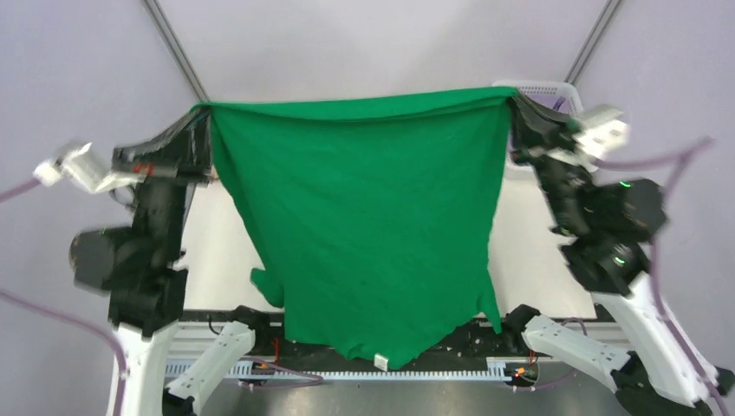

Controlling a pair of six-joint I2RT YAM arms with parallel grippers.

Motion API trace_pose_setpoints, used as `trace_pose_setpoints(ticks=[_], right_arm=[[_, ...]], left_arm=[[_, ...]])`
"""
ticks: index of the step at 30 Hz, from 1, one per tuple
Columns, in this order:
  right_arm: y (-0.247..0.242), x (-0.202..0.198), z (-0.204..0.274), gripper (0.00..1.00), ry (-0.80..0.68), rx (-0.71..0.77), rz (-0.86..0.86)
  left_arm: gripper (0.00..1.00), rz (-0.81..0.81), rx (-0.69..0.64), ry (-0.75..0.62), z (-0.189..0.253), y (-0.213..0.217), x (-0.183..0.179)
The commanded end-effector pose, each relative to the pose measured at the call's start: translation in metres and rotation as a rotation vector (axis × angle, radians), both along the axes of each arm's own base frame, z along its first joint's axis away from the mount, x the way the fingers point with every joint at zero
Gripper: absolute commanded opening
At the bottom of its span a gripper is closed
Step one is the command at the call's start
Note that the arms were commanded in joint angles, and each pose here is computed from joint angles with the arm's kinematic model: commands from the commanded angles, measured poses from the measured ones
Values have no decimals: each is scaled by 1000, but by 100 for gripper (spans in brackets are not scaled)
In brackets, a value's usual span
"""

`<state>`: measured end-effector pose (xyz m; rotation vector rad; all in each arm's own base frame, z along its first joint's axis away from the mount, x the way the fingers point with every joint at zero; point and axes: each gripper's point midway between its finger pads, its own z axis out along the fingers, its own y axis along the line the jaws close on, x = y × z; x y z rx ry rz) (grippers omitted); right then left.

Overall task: Fold and stack the t-shirts
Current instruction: Flatten out the tshirt

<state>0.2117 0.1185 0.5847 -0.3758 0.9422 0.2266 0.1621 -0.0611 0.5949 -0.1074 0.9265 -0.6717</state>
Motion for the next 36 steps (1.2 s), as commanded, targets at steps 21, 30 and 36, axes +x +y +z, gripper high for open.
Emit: trace_pose_setpoints(ticks=[21, 30, 36], right_arm=[[-2, 409, -400, 15, 706, -165, -608], [-7, 435, -382, 98, 682, -53, -552], [-16, 378, -342, 98, 679, -42, -511]], left_arm=[[34, 602, 392, 1096, -455, -15, 465], [100, 522, 365, 1050, -430, -27, 484], [100, 424, 306, 1019, -385, -41, 450]])
